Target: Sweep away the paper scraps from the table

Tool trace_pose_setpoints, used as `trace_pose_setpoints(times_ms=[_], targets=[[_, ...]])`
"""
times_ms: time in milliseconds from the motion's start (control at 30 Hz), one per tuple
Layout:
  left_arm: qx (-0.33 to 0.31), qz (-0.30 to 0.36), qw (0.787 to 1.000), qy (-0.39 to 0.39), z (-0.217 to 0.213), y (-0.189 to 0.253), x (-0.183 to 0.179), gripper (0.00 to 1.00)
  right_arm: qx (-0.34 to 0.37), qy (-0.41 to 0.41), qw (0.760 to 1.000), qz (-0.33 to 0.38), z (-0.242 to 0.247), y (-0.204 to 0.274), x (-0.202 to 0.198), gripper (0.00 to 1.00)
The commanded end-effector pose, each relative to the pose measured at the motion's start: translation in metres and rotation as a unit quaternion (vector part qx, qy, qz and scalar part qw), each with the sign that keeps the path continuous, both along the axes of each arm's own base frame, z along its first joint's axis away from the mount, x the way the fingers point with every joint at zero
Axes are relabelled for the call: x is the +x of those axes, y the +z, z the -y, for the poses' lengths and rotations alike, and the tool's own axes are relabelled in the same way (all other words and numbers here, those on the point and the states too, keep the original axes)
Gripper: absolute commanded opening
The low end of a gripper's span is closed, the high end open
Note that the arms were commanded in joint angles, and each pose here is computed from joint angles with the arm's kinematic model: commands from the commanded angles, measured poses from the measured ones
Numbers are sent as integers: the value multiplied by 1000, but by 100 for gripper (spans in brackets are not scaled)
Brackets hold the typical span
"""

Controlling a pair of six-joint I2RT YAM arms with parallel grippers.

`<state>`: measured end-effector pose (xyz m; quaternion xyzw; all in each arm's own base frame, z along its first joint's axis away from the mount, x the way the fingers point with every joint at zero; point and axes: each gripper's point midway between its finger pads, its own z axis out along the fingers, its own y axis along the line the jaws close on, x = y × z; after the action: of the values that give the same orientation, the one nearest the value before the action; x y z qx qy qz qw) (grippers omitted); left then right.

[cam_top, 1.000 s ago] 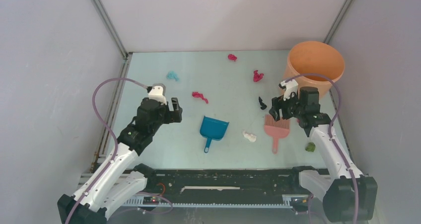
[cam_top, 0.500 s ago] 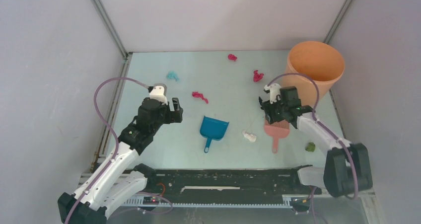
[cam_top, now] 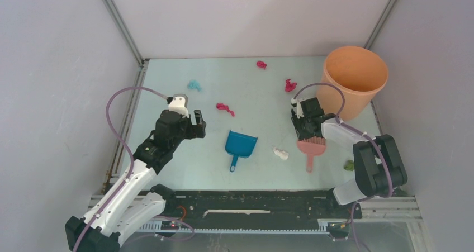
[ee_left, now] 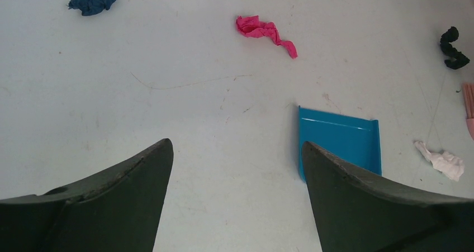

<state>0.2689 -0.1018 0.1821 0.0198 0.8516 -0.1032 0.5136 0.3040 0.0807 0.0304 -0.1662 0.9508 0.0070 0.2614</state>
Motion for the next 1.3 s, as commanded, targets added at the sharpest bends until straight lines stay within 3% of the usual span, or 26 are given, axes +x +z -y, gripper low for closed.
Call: trace_pose_setpoints(times_ms=[0, 267, 433, 533, 667, 767, 967, 1267], targets=[[0, 19, 1000, -14, 5, 9, 3, 91, 3, -21, 999, 32, -5, 12, 19, 49], [2, 14, 1000, -16, 6, 6, 4, 91, 16, -12, 1000, 16, -16, 3, 17, 48], [1, 9, 1000, -21, 9, 5, 4, 91, 9, -5, 1000, 6, -22, -2, 16, 34], [3, 4, 1000, -22, 9, 4, 5, 91, 9, 2, 1000, -3, -26, -8, 12, 31], [4, 7, 1000, -23, 8, 4, 4, 91, 9, 8, 1000, -17, -27, -10, 10, 17], [4, 9, 1000, -25, 9, 4, 3, 91, 22, 0, 1000, -3, -25, 7, 14, 0], [-13, 19, 999, -40, 16, 10, 4, 88, 129, -16, 991, 31, -21, 64, 7, 0], [-126, 78, 981, -121, 75, 54, -8, 84, 229, 21, 967, 109, -33, 148, -26, 0]])
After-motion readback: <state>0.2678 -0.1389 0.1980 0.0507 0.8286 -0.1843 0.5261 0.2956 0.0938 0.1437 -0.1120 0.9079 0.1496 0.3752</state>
